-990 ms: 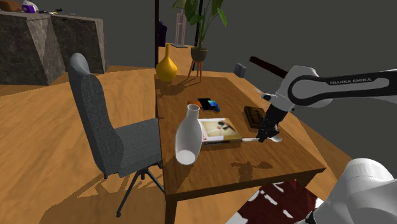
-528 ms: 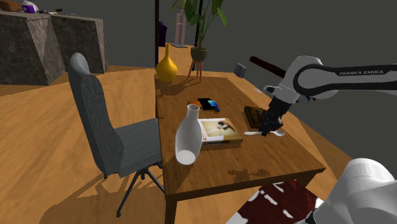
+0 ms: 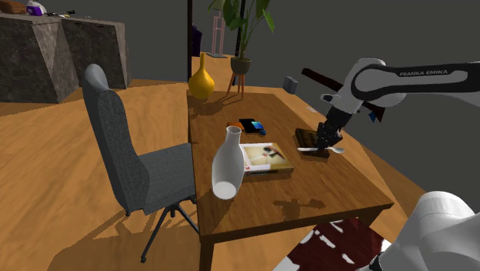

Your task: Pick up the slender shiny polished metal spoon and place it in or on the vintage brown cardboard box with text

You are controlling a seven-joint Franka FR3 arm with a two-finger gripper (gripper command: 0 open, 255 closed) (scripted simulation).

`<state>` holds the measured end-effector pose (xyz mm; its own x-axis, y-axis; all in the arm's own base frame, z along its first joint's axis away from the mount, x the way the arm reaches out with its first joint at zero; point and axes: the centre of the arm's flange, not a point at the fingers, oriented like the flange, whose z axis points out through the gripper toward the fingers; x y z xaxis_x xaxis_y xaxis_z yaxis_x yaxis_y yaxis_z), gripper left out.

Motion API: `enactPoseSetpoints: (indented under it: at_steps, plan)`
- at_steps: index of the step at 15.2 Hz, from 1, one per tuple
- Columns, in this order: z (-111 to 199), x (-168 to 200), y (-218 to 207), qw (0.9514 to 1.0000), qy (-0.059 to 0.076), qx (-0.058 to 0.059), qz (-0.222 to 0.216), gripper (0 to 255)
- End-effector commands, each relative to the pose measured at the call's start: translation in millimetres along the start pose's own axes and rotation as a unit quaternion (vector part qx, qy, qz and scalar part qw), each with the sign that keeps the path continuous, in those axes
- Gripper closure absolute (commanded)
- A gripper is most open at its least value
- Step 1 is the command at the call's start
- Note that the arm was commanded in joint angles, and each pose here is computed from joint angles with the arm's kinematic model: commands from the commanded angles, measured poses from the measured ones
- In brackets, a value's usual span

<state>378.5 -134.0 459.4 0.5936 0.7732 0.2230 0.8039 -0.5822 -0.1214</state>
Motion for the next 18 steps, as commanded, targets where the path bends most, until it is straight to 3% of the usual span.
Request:
enactPoseSetpoints:
  at_steps: [1, 18]
  plan:
    - [-4.2, -8.2, 25.3, 1.0, -0.001, 0.0, 0.0, 255]
    - [-56.4, -79.2, 230.9, 1.0, -0.001, 0.0, 0.0, 255]
